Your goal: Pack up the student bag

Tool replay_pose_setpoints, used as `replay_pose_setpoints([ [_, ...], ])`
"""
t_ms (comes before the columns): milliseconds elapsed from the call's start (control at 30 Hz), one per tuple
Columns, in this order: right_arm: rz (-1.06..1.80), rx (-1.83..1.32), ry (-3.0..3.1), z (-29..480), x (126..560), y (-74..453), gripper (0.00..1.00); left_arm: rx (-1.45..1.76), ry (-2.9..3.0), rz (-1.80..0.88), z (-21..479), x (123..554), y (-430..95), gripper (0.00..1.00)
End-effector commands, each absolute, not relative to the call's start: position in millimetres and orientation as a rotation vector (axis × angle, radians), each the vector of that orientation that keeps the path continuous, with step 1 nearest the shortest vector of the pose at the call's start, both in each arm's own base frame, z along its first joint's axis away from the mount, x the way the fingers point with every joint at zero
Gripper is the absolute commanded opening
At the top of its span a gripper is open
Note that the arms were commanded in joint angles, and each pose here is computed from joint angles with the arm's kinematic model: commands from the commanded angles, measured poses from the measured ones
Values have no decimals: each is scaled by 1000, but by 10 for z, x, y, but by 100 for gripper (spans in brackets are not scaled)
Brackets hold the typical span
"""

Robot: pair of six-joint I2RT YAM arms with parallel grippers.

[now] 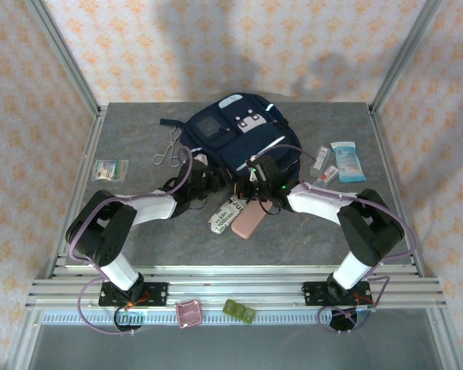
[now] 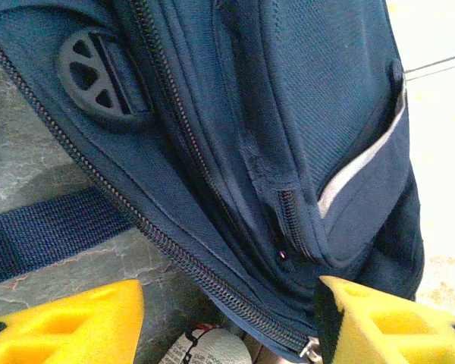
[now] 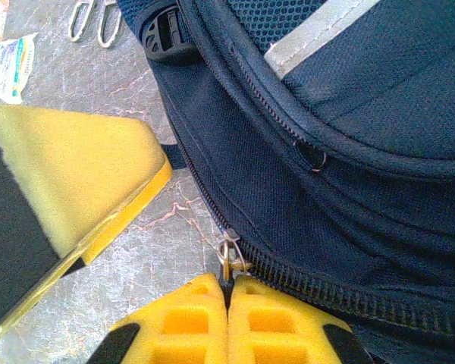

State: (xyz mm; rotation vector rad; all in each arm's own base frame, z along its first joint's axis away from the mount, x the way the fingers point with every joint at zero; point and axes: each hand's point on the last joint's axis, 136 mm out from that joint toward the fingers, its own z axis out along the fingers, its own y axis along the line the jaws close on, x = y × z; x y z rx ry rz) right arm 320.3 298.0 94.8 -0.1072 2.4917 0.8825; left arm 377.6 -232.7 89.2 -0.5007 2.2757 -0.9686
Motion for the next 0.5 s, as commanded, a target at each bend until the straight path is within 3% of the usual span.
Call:
replay_pose_setpoints([
  [0, 949, -145, 2424, 1138, 3253, 3140, 0, -539, 2237, -971, 933, 3844, -2374, 62],
  [100, 962, -151, 2416, 1153, 3245, 3165, 0, -548, 2240, -970, 876, 3925, -2428, 61],
  [200, 968, -157, 2420, 1152, 3226, 3178, 0, -562, 2229, -1001, 817, 4033, -2512, 48],
  [267, 956, -161, 2431, 1133, 3213, 3162, 0, -553, 2229, -1001, 788, 4115, -2535, 10],
  [300, 941, -158, 2439, 1121, 3207, 3139, 0, -555, 2231, -993, 778, 4138, -2522, 0],
  [467, 782, -109, 2505, 1020, 3181, 2843, 0, -574, 2187, -964, 921, 4221, -2286, 0],
])
